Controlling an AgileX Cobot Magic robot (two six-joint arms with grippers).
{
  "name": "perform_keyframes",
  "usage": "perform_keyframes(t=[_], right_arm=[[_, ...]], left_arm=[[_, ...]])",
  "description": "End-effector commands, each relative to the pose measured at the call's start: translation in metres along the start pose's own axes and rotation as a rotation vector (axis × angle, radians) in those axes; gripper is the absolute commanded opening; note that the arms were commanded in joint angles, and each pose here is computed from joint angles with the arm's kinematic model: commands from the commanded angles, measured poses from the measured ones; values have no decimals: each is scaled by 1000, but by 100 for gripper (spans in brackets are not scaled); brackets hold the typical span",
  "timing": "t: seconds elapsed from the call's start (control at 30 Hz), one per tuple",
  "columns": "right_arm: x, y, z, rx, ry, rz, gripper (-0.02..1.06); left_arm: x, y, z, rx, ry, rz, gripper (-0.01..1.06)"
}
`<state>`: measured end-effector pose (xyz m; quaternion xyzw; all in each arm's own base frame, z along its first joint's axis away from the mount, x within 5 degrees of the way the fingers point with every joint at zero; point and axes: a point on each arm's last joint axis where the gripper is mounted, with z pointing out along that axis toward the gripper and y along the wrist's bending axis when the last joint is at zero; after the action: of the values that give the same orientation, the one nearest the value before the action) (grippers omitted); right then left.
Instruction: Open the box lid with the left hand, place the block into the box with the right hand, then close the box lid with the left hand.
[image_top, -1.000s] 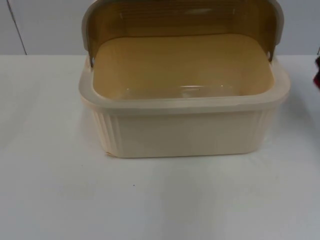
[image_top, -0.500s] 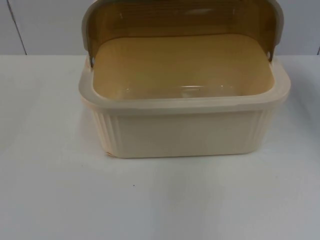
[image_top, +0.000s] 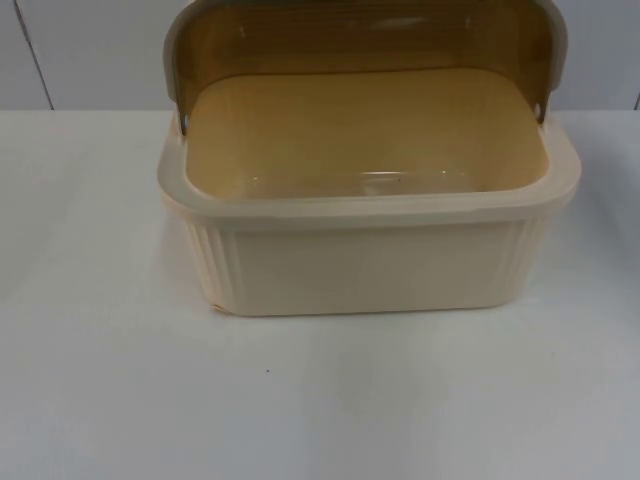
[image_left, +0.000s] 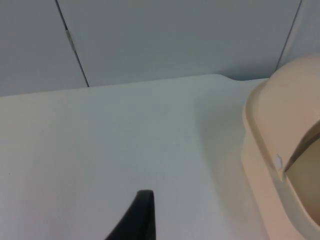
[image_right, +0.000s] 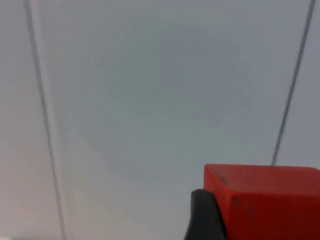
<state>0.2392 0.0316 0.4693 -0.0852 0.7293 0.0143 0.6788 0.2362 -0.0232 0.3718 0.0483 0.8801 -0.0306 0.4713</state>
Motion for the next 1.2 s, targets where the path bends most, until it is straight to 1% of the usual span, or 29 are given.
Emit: perform_keyframes(t=[0.0,0.07,0.13,0.17,0.27,0.3,0.33,0.43,0.57,0.63,0.67,0.8,0.87,1.0,1.03,1.13,1.17], right_arm=[[4,7,-3,-26,-20,7,0],[24,27,0,-101,7,-4,0],[37,46,2,-172,-8,-9,0],[37,46,2,-172,-8,-9,0],[55,74,7,-269,-8,-14,0],[62,83,11,-296,12,-9,0],[62,83,11,-296,12,-9,0],[82,106,33,-351,67,-5,0],[98,117,55,-354,76,-2,0],[112,123,69,-354,106,-3,0],[112,123,69,-354,106,-3,0],[143,133,91,-359,195,-28,0],[148,135,95,-359,198,-33,0],[170,154,105,-398,244,-56,0],[170,154,105,-398,244,-56,0],[186,172,112,-433,247,-70,0],[192,175,115,-434,250,-68,0]], left_arm=[[0,-1,0,3,-10,0,104],[0,-1,0,3,-10,0,104],[0,-1,0,3,-10,0,104],[0,-1,0,3,-10,0,104],[0,-1,0,3,-10,0,104],[0,-1,0,3,-10,0,104],[0,-1,0,3,-10,0,104],[0,-1,0,3,-10,0,104],[0,-1,0,3,-10,0,104],[1,-1,0,1,-4,3,104],[1,-1,0,1,-4,3,104],[1,0,0,-3,5,10,104],[1,0,0,-3,5,10,104],[2,0,0,-3,6,10,104],[2,0,0,-3,6,10,104],[2,0,0,-4,12,12,104],[2,0,0,-5,15,13,104]])
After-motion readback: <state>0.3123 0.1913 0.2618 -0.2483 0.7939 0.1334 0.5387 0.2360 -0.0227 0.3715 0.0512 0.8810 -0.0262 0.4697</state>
